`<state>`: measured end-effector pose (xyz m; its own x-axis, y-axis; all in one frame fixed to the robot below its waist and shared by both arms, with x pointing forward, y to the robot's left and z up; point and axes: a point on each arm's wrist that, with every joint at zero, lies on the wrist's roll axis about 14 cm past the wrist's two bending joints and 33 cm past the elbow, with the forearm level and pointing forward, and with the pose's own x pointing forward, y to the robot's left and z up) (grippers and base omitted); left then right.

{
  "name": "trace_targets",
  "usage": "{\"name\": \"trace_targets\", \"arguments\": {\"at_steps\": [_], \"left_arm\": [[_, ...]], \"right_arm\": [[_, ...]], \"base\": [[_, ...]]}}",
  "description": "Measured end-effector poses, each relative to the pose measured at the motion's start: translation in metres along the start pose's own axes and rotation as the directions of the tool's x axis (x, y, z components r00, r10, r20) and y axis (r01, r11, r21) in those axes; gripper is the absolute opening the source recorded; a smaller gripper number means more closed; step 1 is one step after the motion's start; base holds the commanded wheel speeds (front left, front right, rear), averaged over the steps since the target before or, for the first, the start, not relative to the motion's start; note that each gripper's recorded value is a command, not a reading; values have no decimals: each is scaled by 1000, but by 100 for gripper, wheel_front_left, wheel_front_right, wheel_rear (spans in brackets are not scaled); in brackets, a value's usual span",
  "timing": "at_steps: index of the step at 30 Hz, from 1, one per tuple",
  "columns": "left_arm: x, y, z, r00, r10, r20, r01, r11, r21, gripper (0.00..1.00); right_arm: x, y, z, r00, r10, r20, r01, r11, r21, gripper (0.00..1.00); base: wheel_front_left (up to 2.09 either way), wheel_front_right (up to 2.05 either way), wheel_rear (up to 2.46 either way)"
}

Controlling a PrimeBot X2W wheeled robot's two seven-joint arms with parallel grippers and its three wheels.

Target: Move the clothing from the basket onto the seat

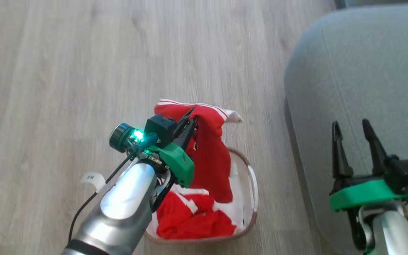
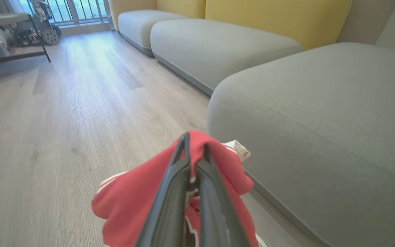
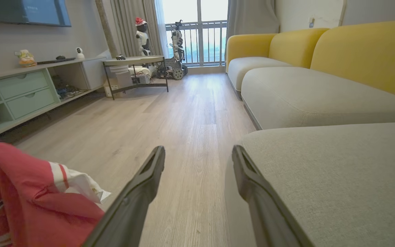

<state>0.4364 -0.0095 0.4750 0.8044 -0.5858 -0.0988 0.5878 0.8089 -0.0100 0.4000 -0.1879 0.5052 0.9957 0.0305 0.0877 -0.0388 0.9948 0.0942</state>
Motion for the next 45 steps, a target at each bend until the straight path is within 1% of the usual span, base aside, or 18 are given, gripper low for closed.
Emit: {"name": "trace_targets", "arguments": {"at_steps": [3, 9, 12, 16, 19, 22, 23, 27, 29, 34, 38, 39, 40, 41, 45], "left_arm": [[-8, -2, 30, 998, 13, 66, -14, 1000, 20, 0], [-13, -8, 91, 982, -9, 190, -9, 996, 89, 0], [-13, -10, 116, 972, -19, 236, -10, 993, 121, 0], [-12, -14, 138, 962, -34, 272, -7, 989, 149, 0], [-11, -18, 150, 956, -46, 290, -2, 986, 164, 0], [-12, -23, 160, 950, -59, 306, 5, 985, 174, 0], [-12, -25, 164, 951, -61, 304, 6, 984, 181, 0], [-14, -31, 169, 948, -75, 309, 14, 981, 195, 0], [-16, -32, 174, 946, -77, 315, 14, 980, 198, 0], [-21, -36, 177, 944, -83, 318, 18, 979, 202, 0], [-24, -39, 176, 944, -83, 318, 20, 980, 198, 0], [-25, -39, 176, 945, -80, 319, 18, 981, 194, 0], [-27, -38, 176, 944, -76, 320, 16, 982, 188, 0], [-27, -37, 176, 945, -73, 320, 14, 983, 183, 0], [-27, -34, 172, 947, -56, 315, 2, 986, 168, 0]], "right_arm": [[-9, 9, 13, 999, 23, 33, -23, 1000, 3, 100], [-18, 27, 34, 993, 75, 91, -75, 997, 3, 100], [-19, 35, 38, 990, 99, 101, -100, 995, 3, 100], [-21, 51, 37, 985, 143, 98, -144, 990, 5, 100], [-23, 67, 33, 978, 190, 84, -192, 981, 14, 100], [-25, 92, 27, 962, 264, 66, -266, 964, 14, 100], [-24, 110, 24, 947, 317, 55, -318, 948, 9, 100], [-18, 142, 26, 910, 411, 49, -410, 912, -14, 100], [-12, 149, 25, 901, 432, 42, -431, 902, -26, 100], [-3, 152, 16, 897, 443, 0, -442, 895, -54, 100], [0, 154, 9, 894, 448, -24, -448, 892, -55, 100], [0, 155, 7, 892, 451, -32, -452, 891, -49, 72], [1, 157, 7, 889, 457, -34, -458, 888, -44, 11], [1, 160, 6, 886, 462, -39, -464, 885, -45, 0], [8, 163, 11, 882, 470, -27, -471, 881, -46, 0]], "base": [[0, 0, 0], [0, 0, 0], [0, 0, 0], [0, 0, 0], [0, 0, 0], [0, 0, 0], [0, 0, 0], [0, 0, 0], [0, 0, 0], [0, 0, 0], [0, 0, 0], [0, 0, 0], [0, 0, 0], [0, 0, 0], [0, 0, 0]]}}
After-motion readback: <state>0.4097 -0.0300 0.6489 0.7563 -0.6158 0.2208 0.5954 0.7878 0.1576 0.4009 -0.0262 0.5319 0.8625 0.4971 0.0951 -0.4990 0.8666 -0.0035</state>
